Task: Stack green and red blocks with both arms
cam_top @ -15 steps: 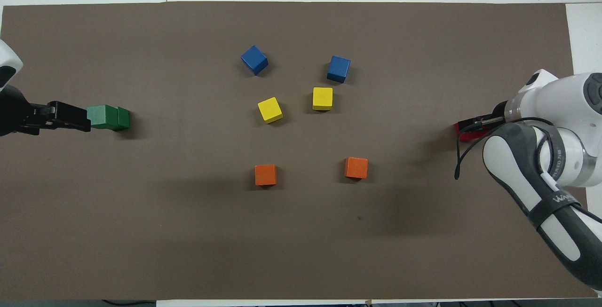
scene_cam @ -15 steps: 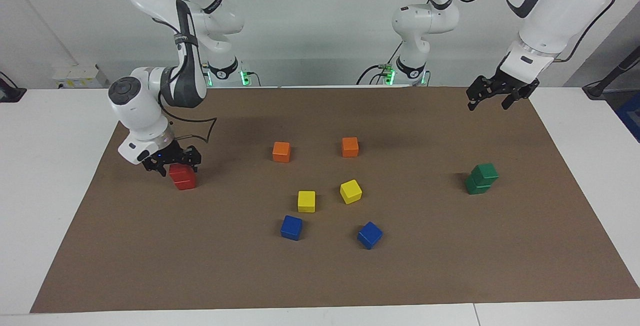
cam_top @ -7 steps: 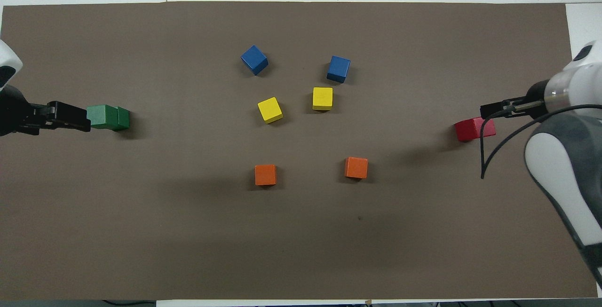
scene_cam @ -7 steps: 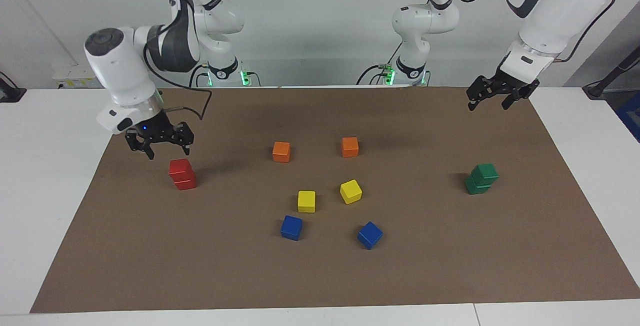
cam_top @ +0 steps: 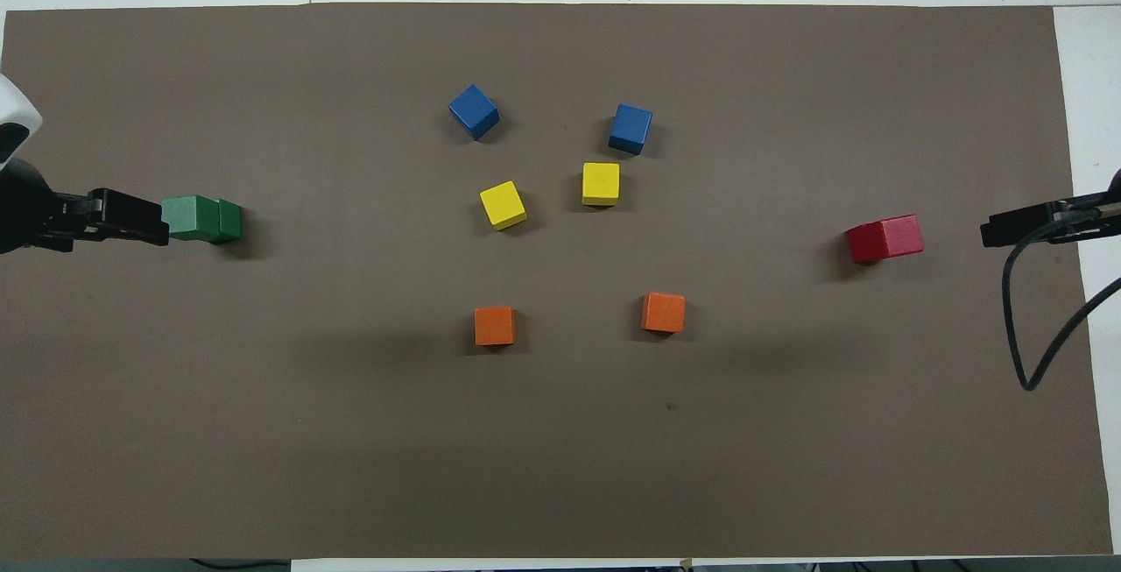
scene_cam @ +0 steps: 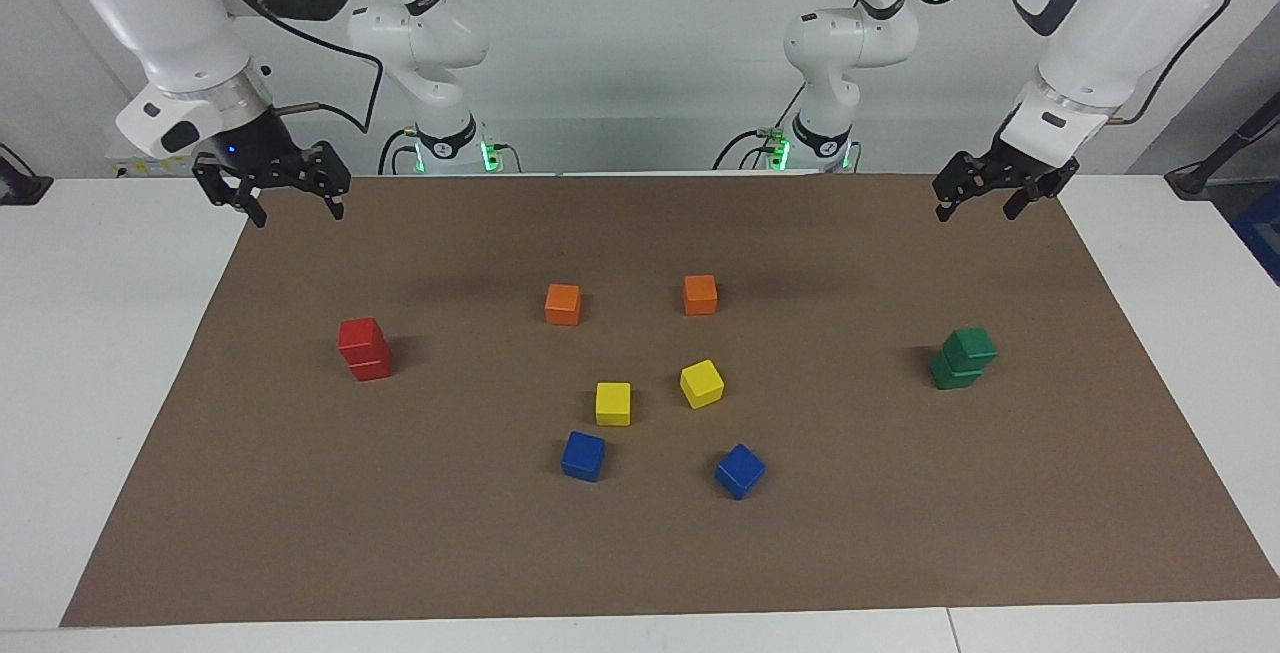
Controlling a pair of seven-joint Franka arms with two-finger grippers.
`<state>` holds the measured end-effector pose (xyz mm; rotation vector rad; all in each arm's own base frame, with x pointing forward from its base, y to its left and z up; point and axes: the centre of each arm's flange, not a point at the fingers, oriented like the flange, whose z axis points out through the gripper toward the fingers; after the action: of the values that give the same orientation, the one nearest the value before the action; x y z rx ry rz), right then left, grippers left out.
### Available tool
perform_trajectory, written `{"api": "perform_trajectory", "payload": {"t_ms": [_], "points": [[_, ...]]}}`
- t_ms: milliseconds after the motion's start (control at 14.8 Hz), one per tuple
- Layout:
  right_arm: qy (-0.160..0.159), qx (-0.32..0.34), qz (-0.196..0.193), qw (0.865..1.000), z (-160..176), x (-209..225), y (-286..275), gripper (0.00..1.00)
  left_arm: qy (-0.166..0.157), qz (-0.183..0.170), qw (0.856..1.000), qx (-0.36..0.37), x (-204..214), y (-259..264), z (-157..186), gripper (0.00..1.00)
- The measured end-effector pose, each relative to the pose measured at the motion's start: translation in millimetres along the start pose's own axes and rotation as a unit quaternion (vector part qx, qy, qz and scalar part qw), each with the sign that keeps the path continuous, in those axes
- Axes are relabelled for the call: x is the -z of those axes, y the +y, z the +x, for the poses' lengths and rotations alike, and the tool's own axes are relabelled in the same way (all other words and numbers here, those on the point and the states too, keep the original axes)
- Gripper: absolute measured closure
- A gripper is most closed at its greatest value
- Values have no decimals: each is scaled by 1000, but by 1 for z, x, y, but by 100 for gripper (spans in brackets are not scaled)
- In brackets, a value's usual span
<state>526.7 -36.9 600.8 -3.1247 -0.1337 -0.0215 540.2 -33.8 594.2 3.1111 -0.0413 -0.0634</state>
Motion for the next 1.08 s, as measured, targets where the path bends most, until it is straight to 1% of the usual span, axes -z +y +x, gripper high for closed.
{"api": "perform_trajectory", "payload": {"t_ms": [270,809,1078], "points": [[3,-7,0,1000,-13,17,5,0,0,0,1000,0,0,0,0,0],[-3,-18,-1,1000,-13,17,-10,0,0,0,1000,0,0,0,0,0],[-13,-18,-5,1000,-18,23,-10,0,0,0,1000,0,0,0,0,0]]}}
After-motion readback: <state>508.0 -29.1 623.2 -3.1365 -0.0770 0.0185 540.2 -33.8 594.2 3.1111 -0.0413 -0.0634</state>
